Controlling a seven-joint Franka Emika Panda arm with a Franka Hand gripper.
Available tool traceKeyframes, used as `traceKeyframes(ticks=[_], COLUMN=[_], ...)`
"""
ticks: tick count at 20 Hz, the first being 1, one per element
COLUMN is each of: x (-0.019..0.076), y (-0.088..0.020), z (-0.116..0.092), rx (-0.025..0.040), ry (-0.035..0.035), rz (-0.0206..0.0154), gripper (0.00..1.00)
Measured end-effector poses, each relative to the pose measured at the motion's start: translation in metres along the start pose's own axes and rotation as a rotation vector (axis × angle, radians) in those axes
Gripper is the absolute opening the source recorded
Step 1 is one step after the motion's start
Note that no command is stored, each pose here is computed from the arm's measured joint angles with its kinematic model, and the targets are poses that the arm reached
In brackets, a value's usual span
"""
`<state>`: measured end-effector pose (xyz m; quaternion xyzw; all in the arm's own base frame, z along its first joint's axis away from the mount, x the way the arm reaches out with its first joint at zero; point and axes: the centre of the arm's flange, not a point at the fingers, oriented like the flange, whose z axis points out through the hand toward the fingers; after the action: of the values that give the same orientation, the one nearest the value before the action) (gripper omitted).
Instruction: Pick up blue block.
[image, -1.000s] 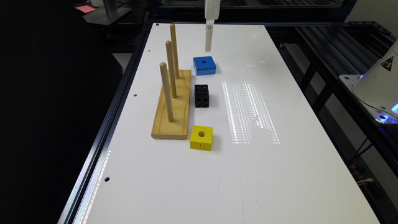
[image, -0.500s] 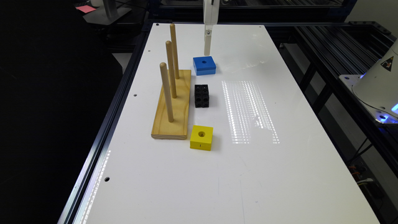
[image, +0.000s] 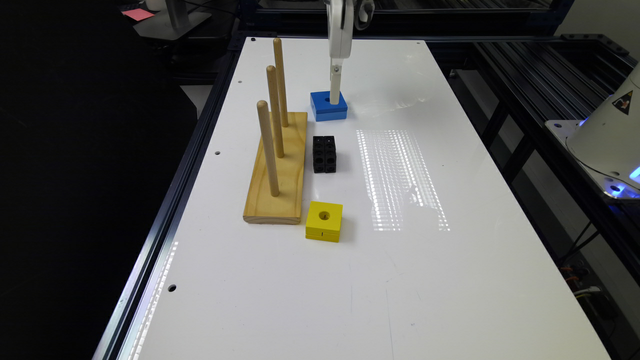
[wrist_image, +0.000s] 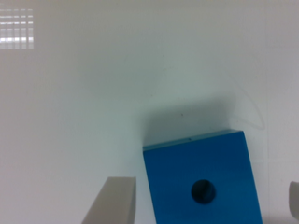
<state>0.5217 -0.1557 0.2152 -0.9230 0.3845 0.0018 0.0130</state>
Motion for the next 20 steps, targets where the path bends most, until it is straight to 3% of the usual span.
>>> traceKeyframes(ticks=[4,6,9,16,20], x=[-0.0012,-0.0017,-0.0020,0.0037,0.0044], y=[0.001,0.001,0.001,-0.012,-0.014], z=[0.009,0.024,0.038,0.036,0.035], rx=[-0.0023,0.0004,0.0052,0.0221,0.0246], ry=[-0.0072,-0.0070,-0.0027,0.0147,0.0170], rz=[0.0005,0.0009,0.0006,-0.0079,-0.0093], gripper=[1.00,1.00,1.00,1.00,1.00])
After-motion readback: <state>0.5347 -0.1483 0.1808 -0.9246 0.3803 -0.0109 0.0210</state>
